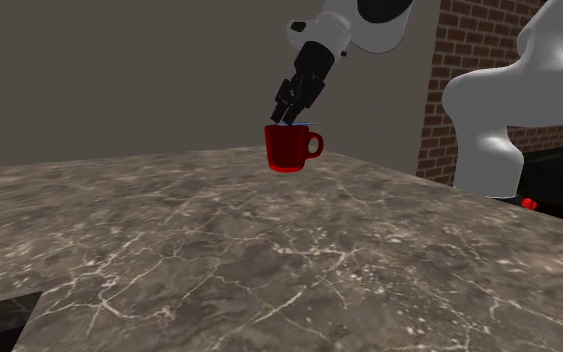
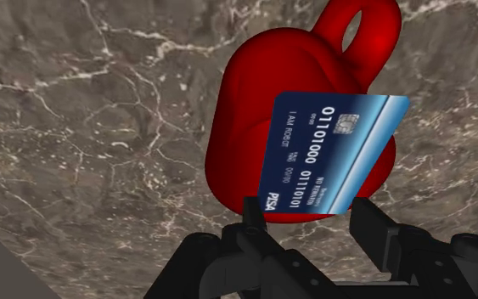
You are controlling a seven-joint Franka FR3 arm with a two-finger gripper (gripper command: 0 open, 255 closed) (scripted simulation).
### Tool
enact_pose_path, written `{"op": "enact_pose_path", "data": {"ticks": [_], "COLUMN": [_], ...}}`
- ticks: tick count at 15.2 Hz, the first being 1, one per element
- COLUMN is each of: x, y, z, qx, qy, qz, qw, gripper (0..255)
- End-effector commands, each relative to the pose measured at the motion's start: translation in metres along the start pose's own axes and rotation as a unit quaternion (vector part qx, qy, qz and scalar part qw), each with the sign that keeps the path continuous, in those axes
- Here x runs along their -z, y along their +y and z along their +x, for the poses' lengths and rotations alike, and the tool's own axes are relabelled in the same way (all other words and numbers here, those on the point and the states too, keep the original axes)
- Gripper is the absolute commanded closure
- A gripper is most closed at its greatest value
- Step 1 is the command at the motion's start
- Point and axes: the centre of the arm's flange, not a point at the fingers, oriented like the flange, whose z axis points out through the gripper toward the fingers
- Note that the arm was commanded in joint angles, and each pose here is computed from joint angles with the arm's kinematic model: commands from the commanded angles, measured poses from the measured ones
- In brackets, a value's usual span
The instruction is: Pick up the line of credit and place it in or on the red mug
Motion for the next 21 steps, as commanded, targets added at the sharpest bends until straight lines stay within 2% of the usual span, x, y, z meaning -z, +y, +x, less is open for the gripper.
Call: {"op": "enact_pose_path", "data": {"ticks": [1, 6, 7, 12, 16, 21], "x": [-0.003, -0.003, -0.003, -0.003, 0.047, 0.047], "y": [-0.001, -0.001, -0.001, -0.001, -0.001, -0.001], "z": [-0.002, -0.002, -0.001, -0.002, -0.002, -0.002], "qx": [0.0, 0.0, 0.0, 0.0, 0.0, 0.0], "qy": [0.0, 0.0, 0.0, 0.0, 0.0, 0.0], "qz": [0.0, 0.0, 0.0, 0.0, 0.0, 0.0], "qw": [1.0, 1.0, 1.0, 1.0, 1.0, 1.0], "gripper": [255, 255, 0, 0, 0, 0]}}
